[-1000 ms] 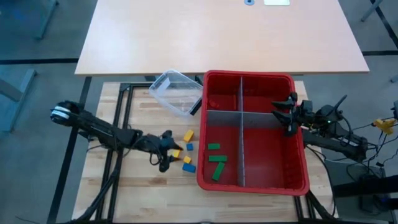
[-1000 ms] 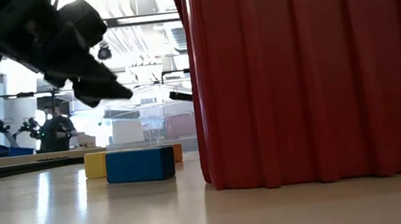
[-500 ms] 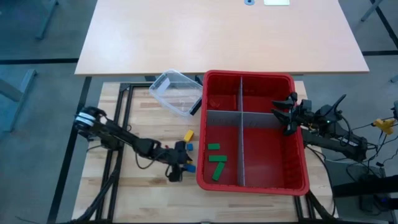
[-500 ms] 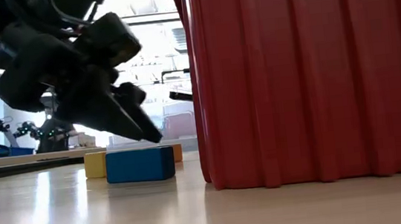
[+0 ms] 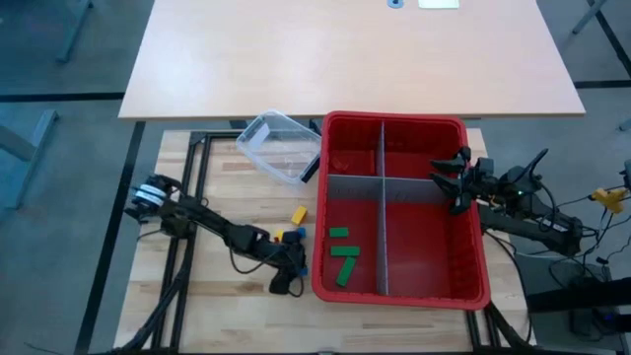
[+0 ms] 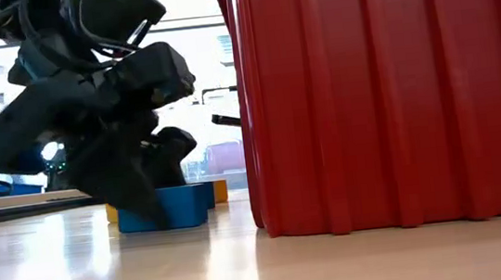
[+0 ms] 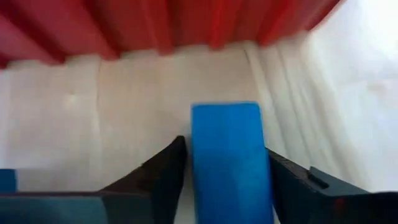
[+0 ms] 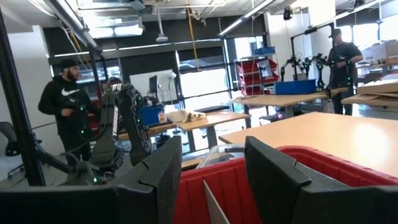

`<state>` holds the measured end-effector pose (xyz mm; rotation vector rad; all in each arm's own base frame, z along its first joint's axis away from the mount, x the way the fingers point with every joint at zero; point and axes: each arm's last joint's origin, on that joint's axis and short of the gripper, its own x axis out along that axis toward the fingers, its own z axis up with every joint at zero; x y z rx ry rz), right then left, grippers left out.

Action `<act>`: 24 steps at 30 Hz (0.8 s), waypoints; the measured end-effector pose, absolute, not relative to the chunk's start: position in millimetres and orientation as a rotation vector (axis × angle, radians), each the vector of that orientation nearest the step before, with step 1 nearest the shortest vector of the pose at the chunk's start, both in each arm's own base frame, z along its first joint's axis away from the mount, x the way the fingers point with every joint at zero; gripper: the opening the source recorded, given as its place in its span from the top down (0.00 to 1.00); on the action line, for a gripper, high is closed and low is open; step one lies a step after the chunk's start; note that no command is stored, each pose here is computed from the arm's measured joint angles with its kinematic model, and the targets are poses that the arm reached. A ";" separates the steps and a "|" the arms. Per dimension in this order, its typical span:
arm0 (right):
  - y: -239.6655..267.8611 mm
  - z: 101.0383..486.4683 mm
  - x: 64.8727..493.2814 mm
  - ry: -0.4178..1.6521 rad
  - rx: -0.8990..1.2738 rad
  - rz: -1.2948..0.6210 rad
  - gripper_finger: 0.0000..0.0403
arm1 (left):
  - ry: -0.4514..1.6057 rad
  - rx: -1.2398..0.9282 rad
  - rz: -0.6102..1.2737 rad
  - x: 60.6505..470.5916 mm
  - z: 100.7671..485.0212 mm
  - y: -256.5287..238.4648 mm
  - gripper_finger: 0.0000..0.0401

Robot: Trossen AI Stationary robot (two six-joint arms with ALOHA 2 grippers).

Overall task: Sort blocks
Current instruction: Put the bottom blue block into the top right of the red bin

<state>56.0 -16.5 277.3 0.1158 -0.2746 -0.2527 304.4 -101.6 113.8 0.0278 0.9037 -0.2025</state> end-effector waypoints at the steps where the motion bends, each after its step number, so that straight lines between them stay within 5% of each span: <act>1: -16.6 277.2 56.1 -0.274 0.116 -0.253 0.63 | 0.910 0.032 -0.201 304.6 114.2 -101.7 0.59; 7: -16.6 277.0 56.2 -0.274 0.114 -0.253 0.64 | 0.954 0.008 -0.178 302.4 113.9 -101.1 0.73; 15: -16.6 277.0 56.2 -0.274 0.114 -0.253 0.64 | 0.956 -0.032 -0.167 294.3 127.4 -103.3 0.73; 24: -16.5 276.9 56.2 -0.272 0.101 -0.252 0.64 | 0.781 -0.005 -0.059 259.0 199.9 -111.2 0.73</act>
